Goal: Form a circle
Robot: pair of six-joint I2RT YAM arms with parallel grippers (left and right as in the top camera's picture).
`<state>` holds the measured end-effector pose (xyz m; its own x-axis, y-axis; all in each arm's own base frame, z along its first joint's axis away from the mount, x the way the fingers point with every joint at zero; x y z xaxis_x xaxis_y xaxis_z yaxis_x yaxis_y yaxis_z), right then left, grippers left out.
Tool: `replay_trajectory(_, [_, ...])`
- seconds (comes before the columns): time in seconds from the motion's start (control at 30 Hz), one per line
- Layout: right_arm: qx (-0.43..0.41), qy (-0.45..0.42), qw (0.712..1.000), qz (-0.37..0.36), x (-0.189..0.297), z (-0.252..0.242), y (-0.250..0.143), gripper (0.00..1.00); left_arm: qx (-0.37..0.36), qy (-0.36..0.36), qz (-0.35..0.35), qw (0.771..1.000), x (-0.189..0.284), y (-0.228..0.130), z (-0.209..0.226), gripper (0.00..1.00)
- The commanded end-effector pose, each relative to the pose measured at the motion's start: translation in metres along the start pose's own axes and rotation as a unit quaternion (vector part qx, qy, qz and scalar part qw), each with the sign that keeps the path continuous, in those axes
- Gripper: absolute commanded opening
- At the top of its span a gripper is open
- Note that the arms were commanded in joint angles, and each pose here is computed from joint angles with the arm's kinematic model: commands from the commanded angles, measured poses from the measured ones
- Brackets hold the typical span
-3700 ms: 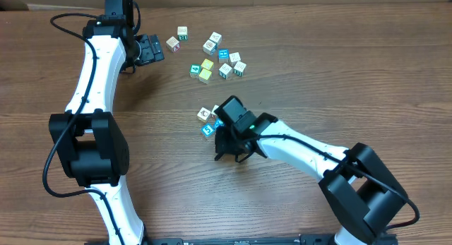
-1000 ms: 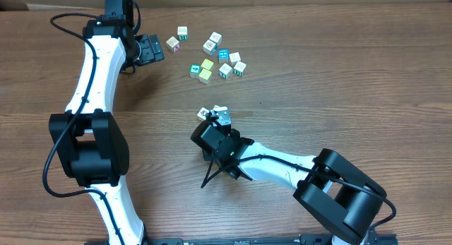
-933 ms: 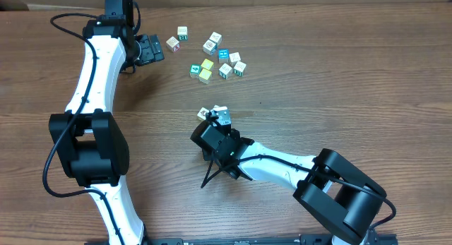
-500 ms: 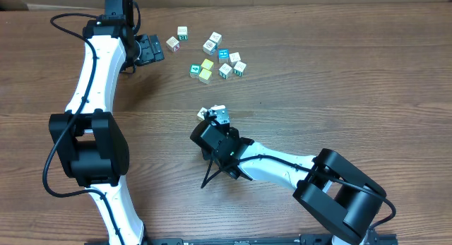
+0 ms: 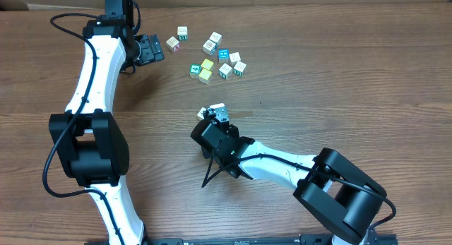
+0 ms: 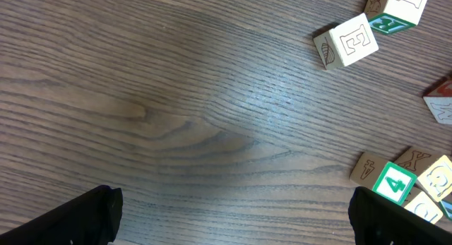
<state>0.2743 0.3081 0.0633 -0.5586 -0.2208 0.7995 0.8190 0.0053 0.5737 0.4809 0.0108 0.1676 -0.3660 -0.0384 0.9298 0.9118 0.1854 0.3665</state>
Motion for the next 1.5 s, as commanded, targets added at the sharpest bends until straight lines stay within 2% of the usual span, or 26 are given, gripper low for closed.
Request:
replay_trajectory(0.0, [0.003,-0.011,1.000,-0.001,-0.004,-0.006,-0.002,0.04,0.004,-0.006,-0.008,1.000,0.003,0.005,-0.003,1.00])
replay_trajectory(0.2, [0.001,-0.005,1.000,-0.007,0.002,-0.003,0.004,0.04,0.004,-0.005,-0.008,1.000,0.003,0.005,-0.003,1.00])
replay_trajectory(0.47, [-0.020,0.020,0.999,-0.035,0.060,-0.001,0.036,0.04,0.004,-0.005,-0.008,1.000,0.003,0.005,-0.003,1.00])
replay_trajectory(0.57, [-0.059,0.017,0.997,-0.038,0.072,-0.009,0.045,0.04,0.004,-0.006,-0.008,1.000,0.003,0.005,-0.003,1.00])
replay_trajectory(0.7, [-0.095,-0.012,0.995,-0.020,0.066,-0.030,0.044,0.04,0.004,-0.006,-0.008,1.000,0.003,0.005,-0.003,1.00])
replay_trajectory(0.97, [-0.151,0.004,0.985,0.082,0.034,-0.048,0.025,0.04,0.004,-0.006,-0.008,1.000,0.003,0.005,-0.003,1.00])
replay_trajectory(1.1, [-0.153,0.000,0.982,0.115,0.019,-0.050,0.012,0.04,0.004,-0.006,-0.008,1.000,0.003,0.005,-0.003,1.00])
replay_trajectory(1.47, [-0.151,-0.007,0.981,0.124,0.009,-0.052,0.005,0.04,0.004,-0.006,-0.008,1.000,0.003,0.005,-0.003,1.00])
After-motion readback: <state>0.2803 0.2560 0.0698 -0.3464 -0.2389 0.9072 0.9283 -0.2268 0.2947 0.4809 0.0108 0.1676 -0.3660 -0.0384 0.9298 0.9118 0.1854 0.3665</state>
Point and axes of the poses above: each gripper's point midway between its finger pads, its own x axis back along the fingers, its own z axis along the line the jaws close on, y = z × x, the point moved 6 cm from there along x, back along the fingers, and after that the axes turned 8 degrees about -x, right-handed, at the moved point
